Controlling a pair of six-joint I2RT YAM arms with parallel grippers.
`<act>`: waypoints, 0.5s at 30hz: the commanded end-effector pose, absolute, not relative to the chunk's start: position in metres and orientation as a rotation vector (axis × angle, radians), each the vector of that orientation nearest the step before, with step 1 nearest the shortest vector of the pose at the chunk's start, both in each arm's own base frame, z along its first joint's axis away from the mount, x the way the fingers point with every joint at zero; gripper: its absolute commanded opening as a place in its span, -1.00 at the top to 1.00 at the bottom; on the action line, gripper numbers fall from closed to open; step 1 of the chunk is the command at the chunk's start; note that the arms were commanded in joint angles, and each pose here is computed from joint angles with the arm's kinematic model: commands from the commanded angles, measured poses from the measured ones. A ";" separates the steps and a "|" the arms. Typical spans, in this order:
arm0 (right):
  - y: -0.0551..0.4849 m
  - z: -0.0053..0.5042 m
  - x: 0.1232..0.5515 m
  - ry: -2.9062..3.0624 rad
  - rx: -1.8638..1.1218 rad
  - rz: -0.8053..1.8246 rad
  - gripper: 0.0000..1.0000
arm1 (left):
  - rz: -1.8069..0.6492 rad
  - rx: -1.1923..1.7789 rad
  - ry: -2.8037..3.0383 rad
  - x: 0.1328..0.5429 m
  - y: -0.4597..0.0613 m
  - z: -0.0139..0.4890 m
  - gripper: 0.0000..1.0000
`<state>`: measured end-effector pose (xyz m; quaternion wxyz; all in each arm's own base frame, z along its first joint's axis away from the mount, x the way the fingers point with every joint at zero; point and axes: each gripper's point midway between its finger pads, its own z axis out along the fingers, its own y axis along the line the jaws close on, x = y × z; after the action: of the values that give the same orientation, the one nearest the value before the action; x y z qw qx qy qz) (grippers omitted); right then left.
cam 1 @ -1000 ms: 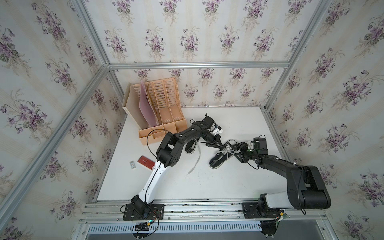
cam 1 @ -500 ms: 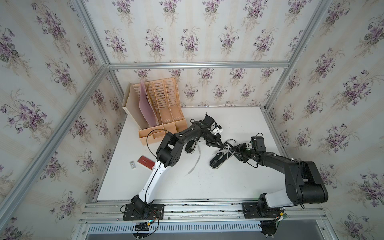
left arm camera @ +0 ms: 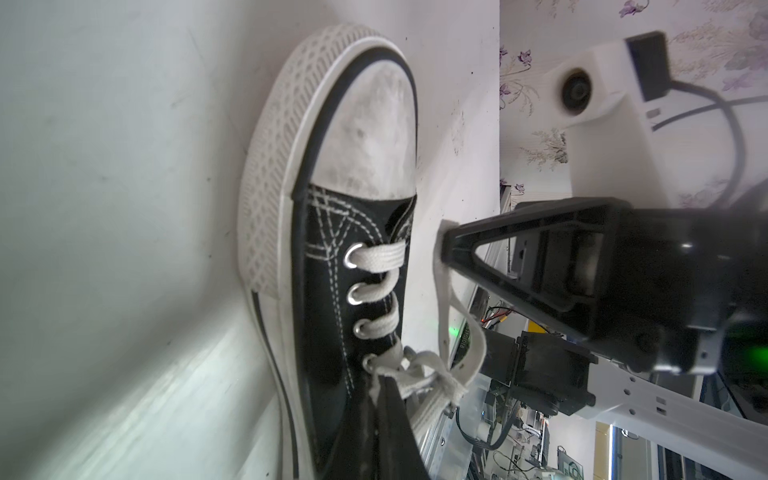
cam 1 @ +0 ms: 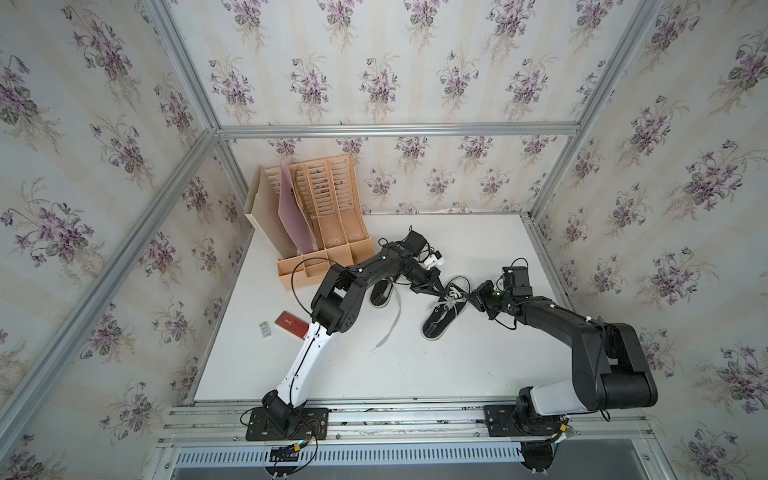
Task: Tie the shoes
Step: Tie the shoelace on the shoe.
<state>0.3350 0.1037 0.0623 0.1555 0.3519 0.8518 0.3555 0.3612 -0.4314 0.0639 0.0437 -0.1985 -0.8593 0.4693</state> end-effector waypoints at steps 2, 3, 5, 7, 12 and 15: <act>0.097 0.061 0.329 2.484 0.967 0.923 1.00 | 1.458 -0.645 -2.666 0.369 -0.427 0.074 0.91; 0.096 0.060 0.328 2.489 0.967 0.918 1.00 | 1.459 -0.646 -2.672 0.370 -0.426 0.074 0.92; 0.095 0.056 0.325 2.501 0.974 0.901 1.00 | 1.457 -0.642 -2.682 0.371 -0.424 0.075 0.92; 0.091 0.054 0.323 2.501 0.985 0.870 1.00 | 1.453 -0.637 -2.691 0.372 -0.422 0.075 0.94; 0.079 0.054 0.322 2.511 0.984 0.756 1.00 | 1.441 -0.625 -2.696 0.370 -0.418 0.072 0.96; 0.072 0.052 0.319 2.531 0.979 0.685 1.00 | 1.431 -0.614 -2.704 0.371 -0.415 0.069 0.97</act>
<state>0.3253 0.0844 0.0586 0.1682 0.3445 0.8788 0.2841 0.3663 -0.4161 0.0646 0.0266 -0.1893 -0.8677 0.4588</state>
